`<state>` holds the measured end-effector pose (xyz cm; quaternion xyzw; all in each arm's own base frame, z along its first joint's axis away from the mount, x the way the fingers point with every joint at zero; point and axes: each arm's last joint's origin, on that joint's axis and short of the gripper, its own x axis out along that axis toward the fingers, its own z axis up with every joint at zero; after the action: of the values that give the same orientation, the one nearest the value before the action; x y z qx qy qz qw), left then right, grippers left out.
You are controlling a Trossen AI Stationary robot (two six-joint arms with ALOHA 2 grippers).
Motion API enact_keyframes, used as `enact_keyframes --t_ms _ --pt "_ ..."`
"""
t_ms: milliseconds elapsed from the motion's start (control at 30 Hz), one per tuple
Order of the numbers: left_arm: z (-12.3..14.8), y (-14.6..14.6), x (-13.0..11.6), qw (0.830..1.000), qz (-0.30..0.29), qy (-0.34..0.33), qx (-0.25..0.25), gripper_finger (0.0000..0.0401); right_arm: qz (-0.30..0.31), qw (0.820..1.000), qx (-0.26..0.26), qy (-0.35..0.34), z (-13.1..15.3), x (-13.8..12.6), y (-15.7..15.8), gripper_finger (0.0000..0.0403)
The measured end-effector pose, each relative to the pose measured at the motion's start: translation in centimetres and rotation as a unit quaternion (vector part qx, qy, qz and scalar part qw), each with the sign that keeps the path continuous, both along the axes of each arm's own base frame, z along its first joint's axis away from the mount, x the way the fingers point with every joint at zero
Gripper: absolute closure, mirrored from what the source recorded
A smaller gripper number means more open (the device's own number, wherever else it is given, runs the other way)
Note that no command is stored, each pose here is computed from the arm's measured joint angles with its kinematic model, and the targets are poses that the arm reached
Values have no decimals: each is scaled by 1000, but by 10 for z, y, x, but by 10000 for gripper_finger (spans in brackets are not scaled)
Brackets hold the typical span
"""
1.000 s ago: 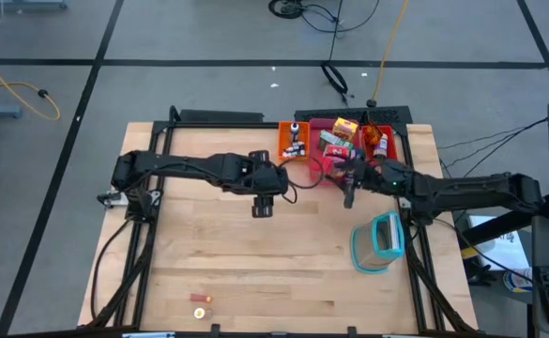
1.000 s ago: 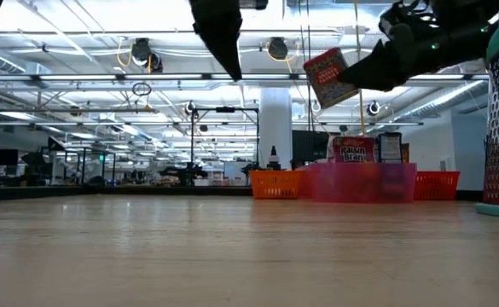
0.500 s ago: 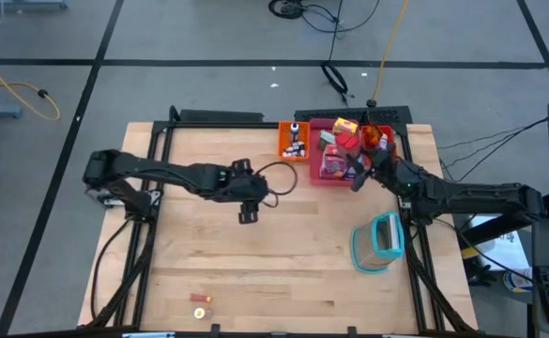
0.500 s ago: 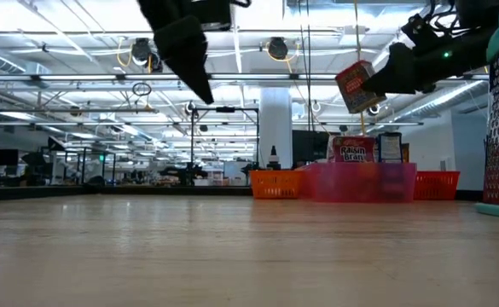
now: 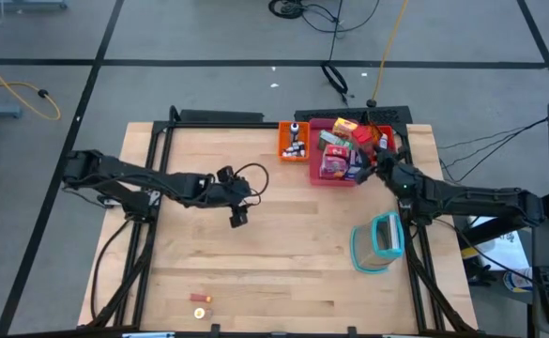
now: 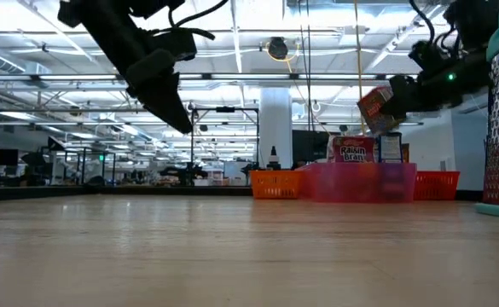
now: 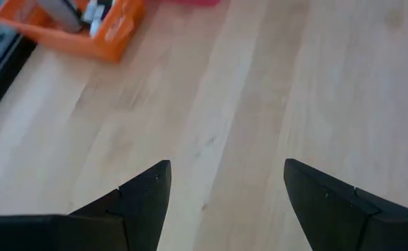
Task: Pick & Place Kitchen Items
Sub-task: Put the red seasoning can into the red bin
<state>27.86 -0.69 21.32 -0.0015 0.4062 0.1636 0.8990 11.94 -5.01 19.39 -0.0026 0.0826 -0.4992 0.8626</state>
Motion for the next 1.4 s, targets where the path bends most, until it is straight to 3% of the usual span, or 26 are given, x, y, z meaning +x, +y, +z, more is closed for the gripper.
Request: enact_keyframes --t_ms 233,533,867,1033,1133,1400 --pt "-13 -5 -2 1000 -2 -20 -10 128 -62 998 9 -20 -20 -10 -6 230" --pt "-13 -7 -2 1000 -6 -23 -11 128 -52 997 -5 -55 -15 -11 -7 230" --pt "-12 -7 -2 1000 -6 -25 -11 128 -108 993 23 -45 -27 -16 -12 230" --pt "-11 -7 0 999 -6 -38 -12 128 -133 988 49 -58 -48 -23 -14 230" --pt "-10 -7 0 999 -9 -42 -10 128 -143 982 53 -108 -45 -23 -16 230" --pt "-8 -8 3 998 -20 -57 -11 128 -154 979 44 -124 -42 -25 -21 230"
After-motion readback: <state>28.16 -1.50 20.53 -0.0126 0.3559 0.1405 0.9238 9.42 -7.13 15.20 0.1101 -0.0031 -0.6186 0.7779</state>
